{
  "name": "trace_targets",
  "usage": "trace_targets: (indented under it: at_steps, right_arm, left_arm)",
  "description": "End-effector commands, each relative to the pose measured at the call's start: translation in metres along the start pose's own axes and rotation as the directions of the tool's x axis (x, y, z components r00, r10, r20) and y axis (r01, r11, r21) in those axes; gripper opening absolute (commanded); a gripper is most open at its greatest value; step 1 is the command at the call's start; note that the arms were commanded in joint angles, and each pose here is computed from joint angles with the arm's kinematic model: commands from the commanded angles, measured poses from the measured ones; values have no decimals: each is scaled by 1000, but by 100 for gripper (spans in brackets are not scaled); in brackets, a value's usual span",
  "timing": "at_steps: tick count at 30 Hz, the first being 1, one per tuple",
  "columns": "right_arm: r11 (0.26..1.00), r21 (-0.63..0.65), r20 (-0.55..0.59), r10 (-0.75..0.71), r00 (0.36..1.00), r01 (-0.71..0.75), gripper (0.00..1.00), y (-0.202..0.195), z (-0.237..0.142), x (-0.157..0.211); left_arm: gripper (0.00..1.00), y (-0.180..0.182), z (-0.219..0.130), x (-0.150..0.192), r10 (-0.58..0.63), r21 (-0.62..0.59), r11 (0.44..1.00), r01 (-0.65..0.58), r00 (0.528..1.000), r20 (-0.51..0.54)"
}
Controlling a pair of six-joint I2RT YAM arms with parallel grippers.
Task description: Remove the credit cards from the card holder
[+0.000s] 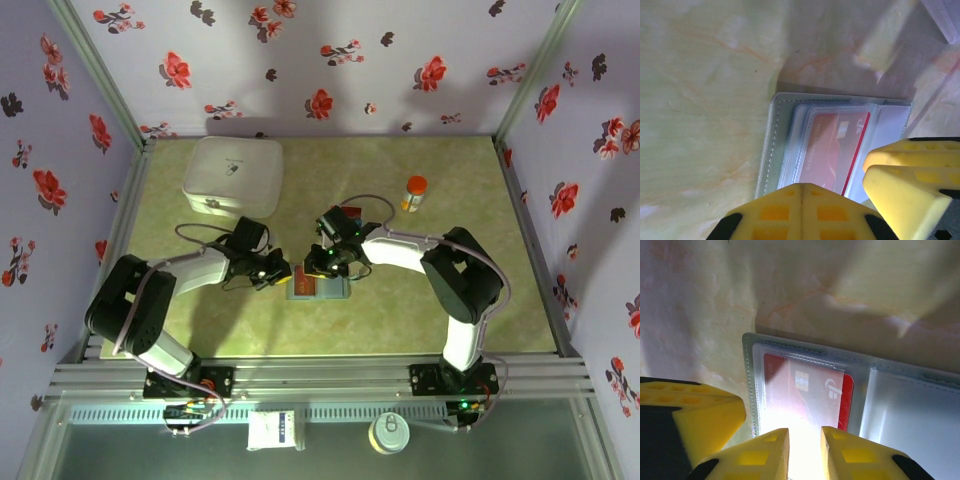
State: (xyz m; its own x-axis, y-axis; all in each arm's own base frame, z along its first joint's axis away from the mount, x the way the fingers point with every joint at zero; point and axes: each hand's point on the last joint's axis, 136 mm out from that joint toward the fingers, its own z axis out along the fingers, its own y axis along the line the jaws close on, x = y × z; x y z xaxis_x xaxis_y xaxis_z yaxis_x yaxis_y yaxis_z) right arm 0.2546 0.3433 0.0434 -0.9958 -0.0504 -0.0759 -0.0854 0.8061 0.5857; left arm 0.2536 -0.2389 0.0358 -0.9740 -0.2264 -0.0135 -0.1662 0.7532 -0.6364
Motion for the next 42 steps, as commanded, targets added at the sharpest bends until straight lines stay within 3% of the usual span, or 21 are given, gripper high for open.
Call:
trace_targets:
  at_steps: [1, 35, 42]
  right_arm:
    - [1000, -18, -1, 8, 1000, -8, 25, 8, 1, -2]
    - [999, 25, -10, 32, 999, -32, 26, -11, 6, 10]
    - [999, 27, -17, 34, 999, -33, 26, -13, 8, 13]
  left_arm:
    - [0, 2, 5, 3, 5, 8, 1000, -5, 1000, -19]
    - [0, 0, 14, 7, 14, 54, 998, -12, 999, -43]
    - [0, 14, 13, 9, 5, -16, 1000, -6, 999, -45]
